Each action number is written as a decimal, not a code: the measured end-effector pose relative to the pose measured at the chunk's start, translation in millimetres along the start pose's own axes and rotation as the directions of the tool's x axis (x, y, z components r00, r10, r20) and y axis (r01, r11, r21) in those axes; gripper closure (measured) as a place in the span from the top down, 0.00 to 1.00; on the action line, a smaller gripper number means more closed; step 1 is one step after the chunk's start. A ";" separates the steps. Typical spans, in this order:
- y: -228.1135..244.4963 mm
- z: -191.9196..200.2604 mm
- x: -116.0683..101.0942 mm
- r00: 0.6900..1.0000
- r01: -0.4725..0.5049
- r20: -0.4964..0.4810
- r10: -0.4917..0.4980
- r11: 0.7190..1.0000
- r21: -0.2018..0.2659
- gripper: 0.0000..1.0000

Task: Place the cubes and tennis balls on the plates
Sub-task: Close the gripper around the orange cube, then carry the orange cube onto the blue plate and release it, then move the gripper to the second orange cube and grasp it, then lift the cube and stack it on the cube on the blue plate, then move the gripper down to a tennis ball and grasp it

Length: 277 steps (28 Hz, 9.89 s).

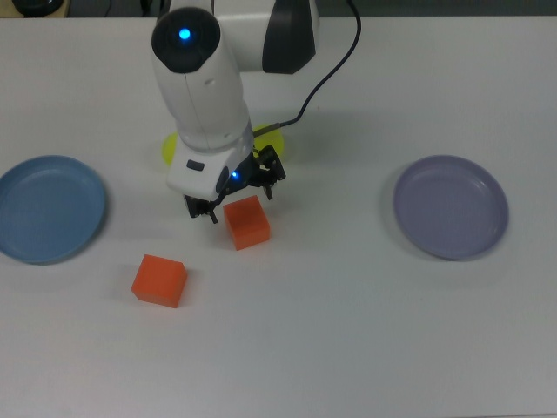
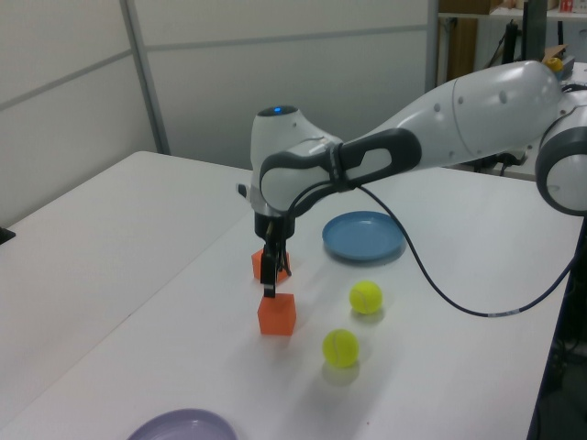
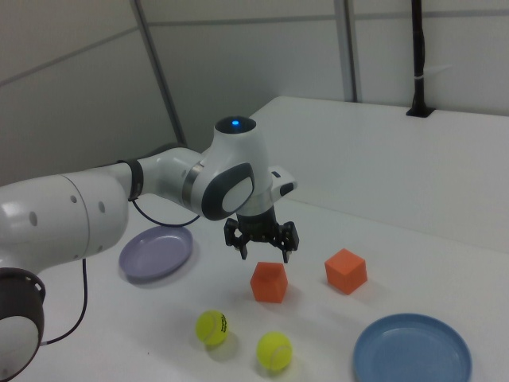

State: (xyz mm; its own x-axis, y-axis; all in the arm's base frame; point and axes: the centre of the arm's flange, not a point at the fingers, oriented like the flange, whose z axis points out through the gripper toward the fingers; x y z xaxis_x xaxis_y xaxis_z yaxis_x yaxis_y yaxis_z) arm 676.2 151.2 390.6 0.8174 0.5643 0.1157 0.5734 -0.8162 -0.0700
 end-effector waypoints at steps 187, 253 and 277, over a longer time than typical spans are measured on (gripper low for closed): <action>142.5 -55.3 -22.4 0.807 -0.499 -0.350 0.475 0.866 0.023 0.66; 151.6 -154.5 -136.1 0.859 -0.507 -0.081 0.506 0.862 0.008 1.00; 41.0 23.9 -140.0 0.952 -0.302 0.045 0.304 0.952 -0.047 1.00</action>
State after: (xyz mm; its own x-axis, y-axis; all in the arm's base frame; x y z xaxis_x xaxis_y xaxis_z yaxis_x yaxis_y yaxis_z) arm 586.6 41.7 347.9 0.9546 0.2946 0.0439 0.2968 -0.9534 -0.0550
